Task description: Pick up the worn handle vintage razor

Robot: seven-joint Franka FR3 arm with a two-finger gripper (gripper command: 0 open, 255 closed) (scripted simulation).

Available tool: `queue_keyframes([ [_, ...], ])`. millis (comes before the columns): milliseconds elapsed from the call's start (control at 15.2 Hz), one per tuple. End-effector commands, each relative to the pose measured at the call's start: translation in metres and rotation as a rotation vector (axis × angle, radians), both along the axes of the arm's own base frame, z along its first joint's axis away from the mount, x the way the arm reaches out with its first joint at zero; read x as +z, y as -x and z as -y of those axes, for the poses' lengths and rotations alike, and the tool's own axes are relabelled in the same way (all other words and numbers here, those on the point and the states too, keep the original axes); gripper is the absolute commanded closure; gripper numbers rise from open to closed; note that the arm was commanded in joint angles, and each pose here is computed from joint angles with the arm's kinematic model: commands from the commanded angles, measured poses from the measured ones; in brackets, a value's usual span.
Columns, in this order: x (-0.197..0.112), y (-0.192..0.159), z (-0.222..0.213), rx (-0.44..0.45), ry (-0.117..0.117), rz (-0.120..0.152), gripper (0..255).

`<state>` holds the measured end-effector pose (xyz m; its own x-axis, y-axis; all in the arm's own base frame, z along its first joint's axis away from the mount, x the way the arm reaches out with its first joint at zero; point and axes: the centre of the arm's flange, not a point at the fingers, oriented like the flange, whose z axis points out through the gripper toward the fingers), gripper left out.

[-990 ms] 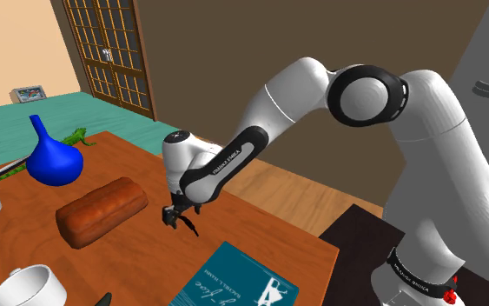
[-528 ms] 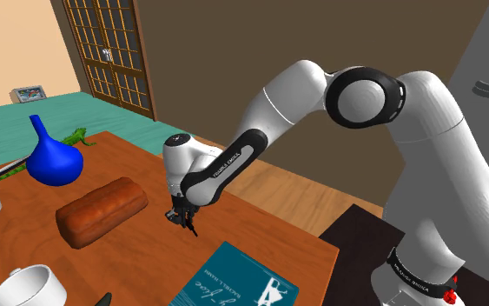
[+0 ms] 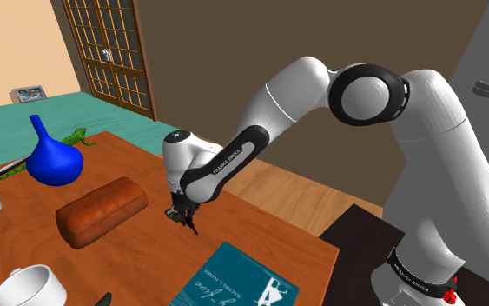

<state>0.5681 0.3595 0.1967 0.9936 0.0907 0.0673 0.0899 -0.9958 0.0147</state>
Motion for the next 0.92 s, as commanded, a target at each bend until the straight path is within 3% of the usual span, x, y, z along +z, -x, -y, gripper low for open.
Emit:
queue_keyframes([
  [0,0.01,0.0,0.0,0.0,0.0,0.0,255],
  [858,0.069,0.0,0.0,0.0,0.0,0.0,255],
])
